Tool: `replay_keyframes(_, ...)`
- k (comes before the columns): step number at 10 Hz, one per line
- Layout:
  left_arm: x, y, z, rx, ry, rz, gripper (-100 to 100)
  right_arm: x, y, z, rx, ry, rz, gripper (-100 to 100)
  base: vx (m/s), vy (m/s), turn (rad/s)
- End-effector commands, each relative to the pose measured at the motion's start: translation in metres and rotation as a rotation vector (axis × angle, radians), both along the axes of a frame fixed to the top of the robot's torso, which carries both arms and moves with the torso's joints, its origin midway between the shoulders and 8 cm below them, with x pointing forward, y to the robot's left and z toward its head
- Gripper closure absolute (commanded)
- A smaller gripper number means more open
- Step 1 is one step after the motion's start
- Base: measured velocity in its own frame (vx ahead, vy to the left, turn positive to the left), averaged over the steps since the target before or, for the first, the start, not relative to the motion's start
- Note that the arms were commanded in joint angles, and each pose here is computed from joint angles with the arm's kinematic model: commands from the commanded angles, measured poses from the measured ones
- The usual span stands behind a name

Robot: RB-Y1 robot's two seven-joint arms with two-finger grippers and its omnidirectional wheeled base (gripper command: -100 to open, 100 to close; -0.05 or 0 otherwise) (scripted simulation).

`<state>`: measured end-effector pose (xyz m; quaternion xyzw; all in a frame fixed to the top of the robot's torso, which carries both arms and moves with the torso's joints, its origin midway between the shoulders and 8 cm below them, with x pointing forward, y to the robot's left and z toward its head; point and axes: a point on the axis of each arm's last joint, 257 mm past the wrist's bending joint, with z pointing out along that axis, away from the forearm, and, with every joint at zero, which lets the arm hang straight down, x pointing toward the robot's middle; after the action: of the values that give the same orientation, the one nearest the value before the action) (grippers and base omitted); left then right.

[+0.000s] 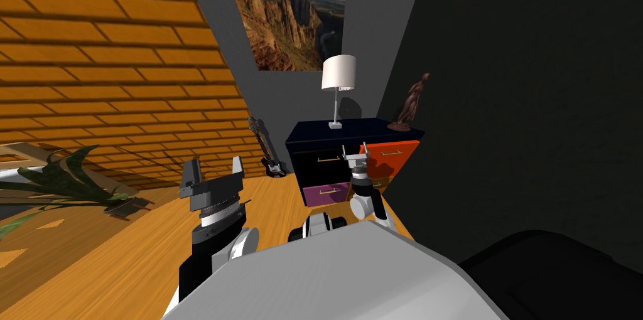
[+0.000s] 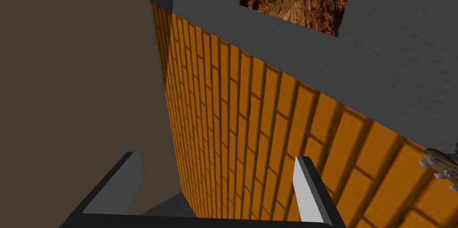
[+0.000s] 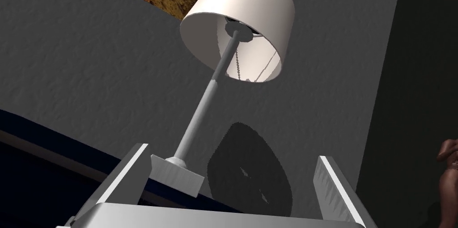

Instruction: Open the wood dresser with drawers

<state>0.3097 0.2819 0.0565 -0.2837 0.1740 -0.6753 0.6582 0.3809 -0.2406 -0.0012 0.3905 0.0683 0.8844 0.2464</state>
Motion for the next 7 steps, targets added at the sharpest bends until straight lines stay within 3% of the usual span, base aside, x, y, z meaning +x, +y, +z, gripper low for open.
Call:
replay_keyframes(1,0.0,0.0,0.0,0.0,0.0,0.0,0,0.005,0.001,-0.007,0.094,0.008,0.071,-100,-0.007,0.016,0.021)
replay_keyframes(7,0.0,0.0,0.0,0.0,0.0,0.0,0,0.021,0.006,-0.03,0.335,0.038,0.242,-100,-0.005,0.022,0.019)
